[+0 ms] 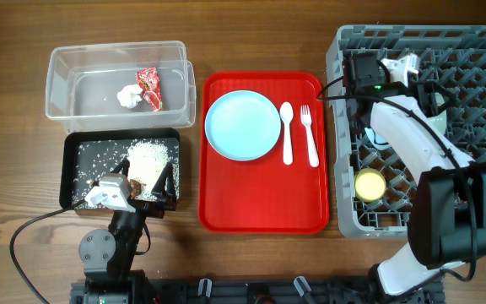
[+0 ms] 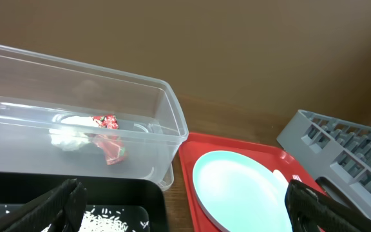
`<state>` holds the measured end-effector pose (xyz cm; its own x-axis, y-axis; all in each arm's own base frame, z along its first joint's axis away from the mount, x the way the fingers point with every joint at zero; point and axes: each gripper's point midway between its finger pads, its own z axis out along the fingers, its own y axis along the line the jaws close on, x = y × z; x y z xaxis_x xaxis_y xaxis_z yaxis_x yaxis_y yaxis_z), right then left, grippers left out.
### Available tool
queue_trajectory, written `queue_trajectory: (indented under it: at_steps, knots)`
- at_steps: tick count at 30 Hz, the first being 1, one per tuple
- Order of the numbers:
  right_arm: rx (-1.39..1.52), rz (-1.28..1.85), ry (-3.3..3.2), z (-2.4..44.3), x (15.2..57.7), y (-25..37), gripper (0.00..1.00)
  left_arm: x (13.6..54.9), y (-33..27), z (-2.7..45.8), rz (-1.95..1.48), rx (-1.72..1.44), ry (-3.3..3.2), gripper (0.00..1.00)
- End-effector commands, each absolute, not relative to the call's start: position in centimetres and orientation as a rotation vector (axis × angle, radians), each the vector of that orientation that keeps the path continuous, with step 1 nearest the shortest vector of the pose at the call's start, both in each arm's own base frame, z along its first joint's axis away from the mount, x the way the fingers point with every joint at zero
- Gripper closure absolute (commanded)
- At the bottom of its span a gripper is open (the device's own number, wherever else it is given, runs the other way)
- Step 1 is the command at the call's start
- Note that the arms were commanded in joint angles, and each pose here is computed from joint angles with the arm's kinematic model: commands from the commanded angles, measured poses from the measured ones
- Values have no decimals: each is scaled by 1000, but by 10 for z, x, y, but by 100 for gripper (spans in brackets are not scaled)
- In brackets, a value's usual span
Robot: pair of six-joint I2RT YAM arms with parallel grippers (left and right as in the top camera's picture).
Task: Sort waste into correct bins and load items into the dishwasher rack
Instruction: 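Move the right gripper to the light-blue plate and grasp its edge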
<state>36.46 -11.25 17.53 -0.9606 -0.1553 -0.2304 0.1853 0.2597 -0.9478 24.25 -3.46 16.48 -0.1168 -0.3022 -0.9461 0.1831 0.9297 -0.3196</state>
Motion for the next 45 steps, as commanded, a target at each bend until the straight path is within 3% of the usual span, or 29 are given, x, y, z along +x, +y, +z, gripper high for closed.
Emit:
queue_trajectory:
  at_steps: [1, 10, 14, 15, 17, 22, 26, 38, 40, 45]
  knots:
    - [30, -1697, 2242, 177, 368, -100, 30, 243, -33, 163, -406, -95, 1632, 0]
    - [165, -1248, 2224, 237, 372, -79, 26, 243, -33, 163, -406, -95, 1632, 0]
    - [118, -892, 2215, 270, 367, -45, 25, 243, -33, 163, -406, -95, 1632, 0]
    - [82, -790, 2215, 276, 366, -31, 21, 243, -33, 163, -406, -95, 1632, 0]
    - [-9, -576, 2216, 286, 358, 1, 0, 243, -33, 163, -406, -95, 1632, 0]
    - [-525, 423, 2164, 308, 302, 157, 0, 243, -33, 163, -406, -95, 1632, 0]
    - [-710, 825, 2075, 324, 269, 207, 0, 243, -33, 163, -406, -95, 1632, 0]
    - [-357, 984, 2567, 221, 297, 243, 0, 243, -33, 163, -406, -95, 1632, 0]
    - [-266, 1006, 2636, 203, 304, 249, 6, 243, -33, 163, -406, -95, 1632, 0]
    - [322, 720, 2923, 127, 309, 231, 10, 243, -33, 163, -406, -95, 1632, 0]
